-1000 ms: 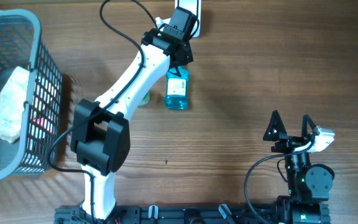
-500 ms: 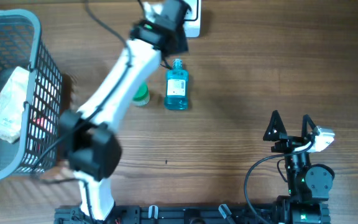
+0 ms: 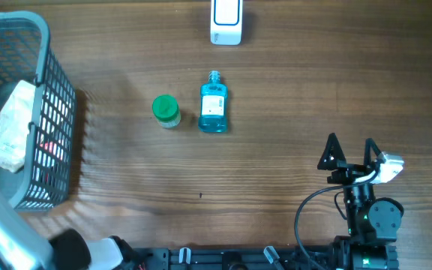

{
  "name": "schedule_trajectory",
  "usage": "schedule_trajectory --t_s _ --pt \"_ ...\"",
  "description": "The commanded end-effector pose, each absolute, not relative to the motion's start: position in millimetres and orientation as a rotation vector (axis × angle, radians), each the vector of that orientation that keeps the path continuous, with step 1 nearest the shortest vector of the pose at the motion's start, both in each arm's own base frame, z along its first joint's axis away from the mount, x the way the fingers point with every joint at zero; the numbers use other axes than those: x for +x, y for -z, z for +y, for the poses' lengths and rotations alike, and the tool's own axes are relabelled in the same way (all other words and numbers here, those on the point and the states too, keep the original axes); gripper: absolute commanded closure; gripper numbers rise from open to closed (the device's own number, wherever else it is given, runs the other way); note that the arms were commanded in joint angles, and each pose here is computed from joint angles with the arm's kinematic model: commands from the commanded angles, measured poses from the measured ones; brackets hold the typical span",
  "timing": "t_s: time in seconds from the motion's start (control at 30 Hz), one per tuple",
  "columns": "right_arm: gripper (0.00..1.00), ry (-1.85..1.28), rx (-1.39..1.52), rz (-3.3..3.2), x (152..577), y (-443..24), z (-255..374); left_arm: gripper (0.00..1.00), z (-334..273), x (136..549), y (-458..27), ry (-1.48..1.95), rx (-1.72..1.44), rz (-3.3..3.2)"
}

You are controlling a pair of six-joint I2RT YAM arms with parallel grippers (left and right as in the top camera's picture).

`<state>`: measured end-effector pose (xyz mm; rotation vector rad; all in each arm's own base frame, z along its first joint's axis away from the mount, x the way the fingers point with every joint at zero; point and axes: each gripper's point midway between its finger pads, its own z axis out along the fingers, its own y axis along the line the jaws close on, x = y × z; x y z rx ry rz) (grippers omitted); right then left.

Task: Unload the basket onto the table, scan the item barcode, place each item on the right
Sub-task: 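Reach the left gripper into the basket and grasp the paper packet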

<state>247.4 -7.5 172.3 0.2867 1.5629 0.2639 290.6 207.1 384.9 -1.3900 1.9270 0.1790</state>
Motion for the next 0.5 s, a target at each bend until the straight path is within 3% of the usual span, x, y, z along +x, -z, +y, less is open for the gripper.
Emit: schedule_trajectory --t_s 0.0,0.17,0.47 --pt "0.00 -0.248 0.289 1.553 247.0 -174.2 -9.8 0.00 233.3 285.9 -329.4 -0.073 -1.607 2.001" --pt "0.00 -0.248 0.289 1.553 247.0 -174.2 -9.8 0.00 245.9 268.9 -285.3 -0.141 -1.737 2.057" --pt "0.00 -0.248 0.289 1.553 247.0 -174.2 -9.8 0.00 260.2 280.4 -176.8 -0.173 -1.781 2.103"
